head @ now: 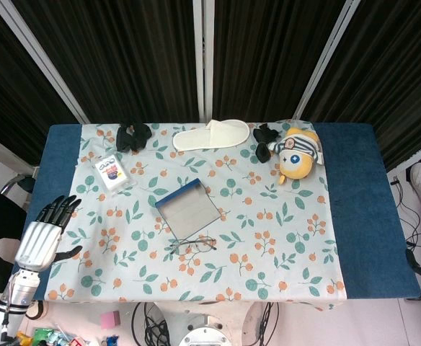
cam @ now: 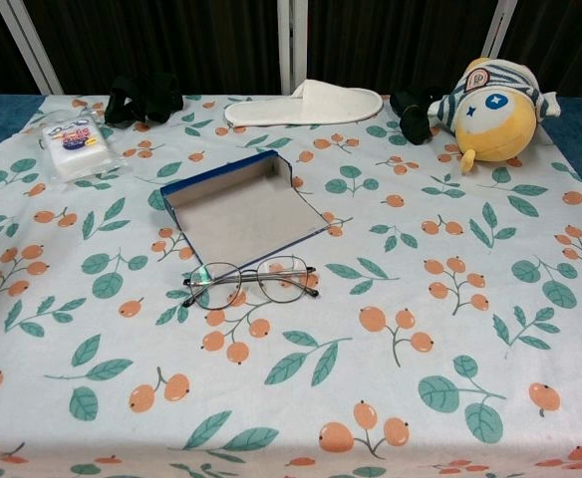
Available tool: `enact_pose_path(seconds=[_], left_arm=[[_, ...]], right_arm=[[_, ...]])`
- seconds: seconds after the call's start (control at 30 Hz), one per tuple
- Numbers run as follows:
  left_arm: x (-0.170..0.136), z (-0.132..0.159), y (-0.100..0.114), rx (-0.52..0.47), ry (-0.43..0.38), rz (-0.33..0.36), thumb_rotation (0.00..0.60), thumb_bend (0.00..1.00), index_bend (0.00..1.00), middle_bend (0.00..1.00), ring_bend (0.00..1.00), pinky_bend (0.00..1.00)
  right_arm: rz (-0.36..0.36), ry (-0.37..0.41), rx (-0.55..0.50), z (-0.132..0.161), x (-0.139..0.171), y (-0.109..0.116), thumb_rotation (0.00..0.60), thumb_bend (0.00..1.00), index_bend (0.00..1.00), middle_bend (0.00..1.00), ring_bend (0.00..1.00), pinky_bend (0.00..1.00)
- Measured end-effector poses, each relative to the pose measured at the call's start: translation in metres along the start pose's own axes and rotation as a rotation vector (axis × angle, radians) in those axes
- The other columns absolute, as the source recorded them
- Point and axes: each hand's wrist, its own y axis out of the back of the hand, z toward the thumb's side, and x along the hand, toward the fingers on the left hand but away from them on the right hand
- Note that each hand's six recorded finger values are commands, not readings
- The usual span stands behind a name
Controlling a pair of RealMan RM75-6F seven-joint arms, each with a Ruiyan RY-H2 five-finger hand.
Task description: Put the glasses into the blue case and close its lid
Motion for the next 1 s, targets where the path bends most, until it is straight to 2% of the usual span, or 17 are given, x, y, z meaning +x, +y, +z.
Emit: enact_pose_path(seconds=[0.27, 0.4, 0.5, 0.6, 0.7, 0.83, 1.0], left_arm=[[-0.001, 0.008, -0.001, -0.023, -0.018, -0.002, 0.598, 0.06, 0.08, 0.06, 0.05, 0.18], [0.015, 0.02, 0.005, -0.059, -0.044, 0.019, 0.595, 0.06, 0.1, 0.06, 0.05, 0.18], [0.035, 0.026, 0.005, -0.089, -0.037, 0.014, 0.515, 0.06, 0.1, 0.06, 0.05, 0.18], [0.064, 0.038, 0.002, -0.111, -0.042, 0.002, 0.498, 0.06, 0.1, 0.06, 0.05, 0.18], [0.095, 0.056, -0.009, -0.111, -0.057, -0.02, 0.485, 0.03, 0.1, 0.06, 0.05, 0.18], [0.131, 0.081, -0.034, -0.131, -0.051, -0.079, 0.454, 0.02, 0.1, 0.06, 0.05, 0.18], [0.157, 0.109, -0.061, -0.141, -0.046, -0.137, 0.438, 0.0, 0.1, 0.06, 0.05, 0.18]], right_arm=[[0.003, 0.001, -0.006, -0.003, 0.004, -0.003, 0.6, 0.24, 0.0, 0.0, 0.0, 0.0], [-0.008, 0.001, -0.013, -0.002, 0.004, -0.001, 0.6, 0.24, 0.0, 0.0, 0.0, 0.0], [-0.009, 0.002, -0.014, -0.001, 0.004, 0.0, 0.6, 0.24, 0.0, 0.0, 0.0, 0.0], [-0.007, -0.003, -0.005, -0.002, 0.005, 0.0, 0.6, 0.24, 0.0, 0.0, 0.0, 0.0], [-0.011, -0.012, -0.002, -0.006, 0.006, 0.001, 0.6, 0.24, 0.0, 0.0, 0.0, 0.0], [-0.013, -0.043, -0.006, -0.015, 0.01, 0.004, 0.6, 0.24, 0.0, 0.0, 0.0, 0.0], [-0.038, -0.058, -0.011, -0.021, 0.012, 0.013, 0.6, 0.24, 0.0, 0.0, 0.0, 0.0]])
